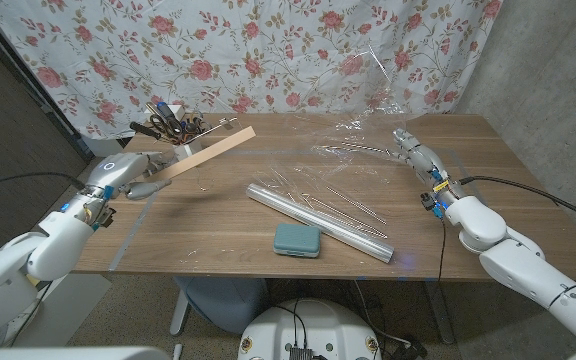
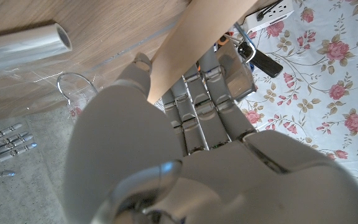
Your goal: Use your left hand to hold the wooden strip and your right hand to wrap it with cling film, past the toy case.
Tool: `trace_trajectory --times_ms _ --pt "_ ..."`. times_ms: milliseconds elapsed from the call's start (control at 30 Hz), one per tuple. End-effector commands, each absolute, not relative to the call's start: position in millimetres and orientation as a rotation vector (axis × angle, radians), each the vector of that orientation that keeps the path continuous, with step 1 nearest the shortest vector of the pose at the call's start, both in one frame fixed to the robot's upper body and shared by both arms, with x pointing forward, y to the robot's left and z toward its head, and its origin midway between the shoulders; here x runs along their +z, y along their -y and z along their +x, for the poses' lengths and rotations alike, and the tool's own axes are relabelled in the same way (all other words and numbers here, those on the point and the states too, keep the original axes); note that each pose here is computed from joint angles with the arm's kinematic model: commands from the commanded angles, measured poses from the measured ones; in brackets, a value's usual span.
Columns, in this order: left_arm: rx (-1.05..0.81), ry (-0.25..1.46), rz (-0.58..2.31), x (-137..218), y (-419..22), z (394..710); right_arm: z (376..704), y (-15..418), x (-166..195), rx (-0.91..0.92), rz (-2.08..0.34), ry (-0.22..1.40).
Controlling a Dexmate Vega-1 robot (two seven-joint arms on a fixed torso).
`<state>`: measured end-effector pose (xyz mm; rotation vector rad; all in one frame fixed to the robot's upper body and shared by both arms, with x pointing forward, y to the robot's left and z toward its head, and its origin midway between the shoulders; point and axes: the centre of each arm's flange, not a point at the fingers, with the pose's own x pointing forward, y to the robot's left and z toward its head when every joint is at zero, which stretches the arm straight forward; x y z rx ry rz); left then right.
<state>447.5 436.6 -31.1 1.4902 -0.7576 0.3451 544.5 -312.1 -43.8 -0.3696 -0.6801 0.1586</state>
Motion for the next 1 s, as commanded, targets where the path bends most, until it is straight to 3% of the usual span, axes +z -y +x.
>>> trace_trajectory --times_ms 33,1000 --pt "0.343 0.759 1.509 -28.1 -432.3 449.2 521.7 308.6 -50.2 0.149 -0.459 0.69" --pt "0.324 0.752 1.525 -22.7 -424.9 456.7 498.4 307.1 -62.3 0.104 -0.587 0.682"
